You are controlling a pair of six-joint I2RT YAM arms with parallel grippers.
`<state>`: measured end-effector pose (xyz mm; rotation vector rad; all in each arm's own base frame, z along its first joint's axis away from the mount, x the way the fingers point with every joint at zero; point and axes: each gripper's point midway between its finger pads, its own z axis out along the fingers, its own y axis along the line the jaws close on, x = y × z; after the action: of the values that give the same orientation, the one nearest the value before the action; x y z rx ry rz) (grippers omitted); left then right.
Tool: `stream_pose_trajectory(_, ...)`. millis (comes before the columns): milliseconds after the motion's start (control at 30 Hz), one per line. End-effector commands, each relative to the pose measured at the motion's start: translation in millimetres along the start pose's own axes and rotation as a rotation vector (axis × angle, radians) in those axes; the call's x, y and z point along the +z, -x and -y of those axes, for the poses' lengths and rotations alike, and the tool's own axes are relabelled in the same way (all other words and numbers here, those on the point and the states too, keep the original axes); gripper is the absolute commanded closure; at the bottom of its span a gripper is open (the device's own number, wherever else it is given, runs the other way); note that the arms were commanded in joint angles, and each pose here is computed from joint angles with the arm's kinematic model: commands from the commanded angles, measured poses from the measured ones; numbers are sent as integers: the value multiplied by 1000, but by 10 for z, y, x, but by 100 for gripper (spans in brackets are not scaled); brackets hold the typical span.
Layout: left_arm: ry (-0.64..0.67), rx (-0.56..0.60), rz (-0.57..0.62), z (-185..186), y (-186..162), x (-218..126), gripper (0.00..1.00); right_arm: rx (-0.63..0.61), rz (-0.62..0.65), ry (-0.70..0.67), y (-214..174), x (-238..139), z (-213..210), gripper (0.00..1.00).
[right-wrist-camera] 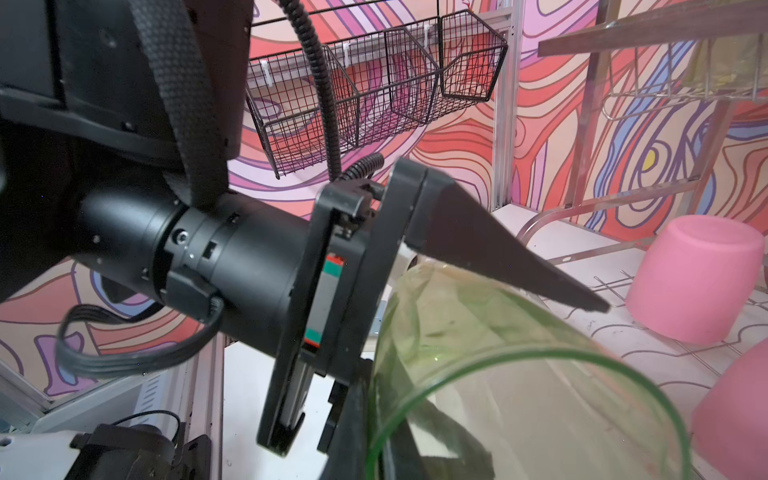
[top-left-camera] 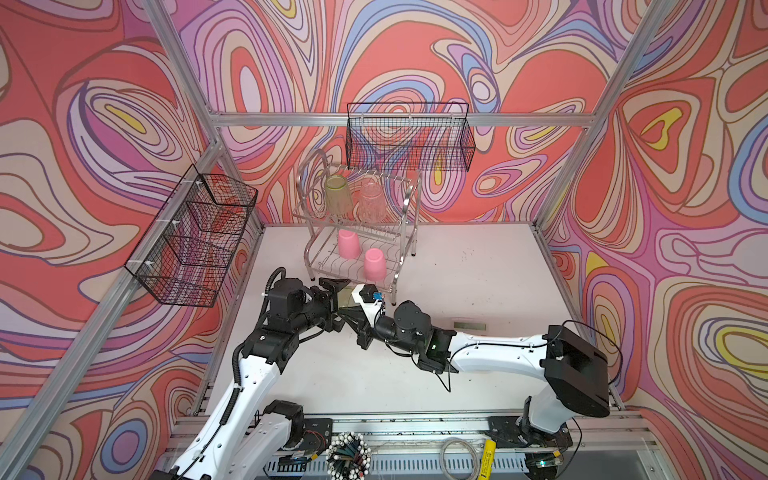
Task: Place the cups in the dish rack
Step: 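Open the right gripper and draw it back while the left gripper holds the cup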
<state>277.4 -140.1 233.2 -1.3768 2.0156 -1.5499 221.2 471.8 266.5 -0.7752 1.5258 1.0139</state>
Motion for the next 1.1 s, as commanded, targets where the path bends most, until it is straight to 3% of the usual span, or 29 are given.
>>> stream_pose_trajectory(0,-24,0,-4,33,15,11,18,10,25,31,114,43,-60,100)
stream_pose_trajectory(133,-33,3,6,31,26,-5,26,13,21,32,97,46,-58,100)
stream_pose_trajectory(400,-29,36,39,40,64,-35,30,14,23,24,95,26,-45,99)
stream_pose_trajectory(533,-13,74,75,28,117,-55,30,15,23,20,89,12,-37,86)
stream_pose_trajectory(733,23,170,147,21,227,-86,30,12,25,-15,78,-44,26,57)
stream_pose_trajectory(1067,83,424,308,152,503,-128,33,-12,21,-147,97,-473,249,47)
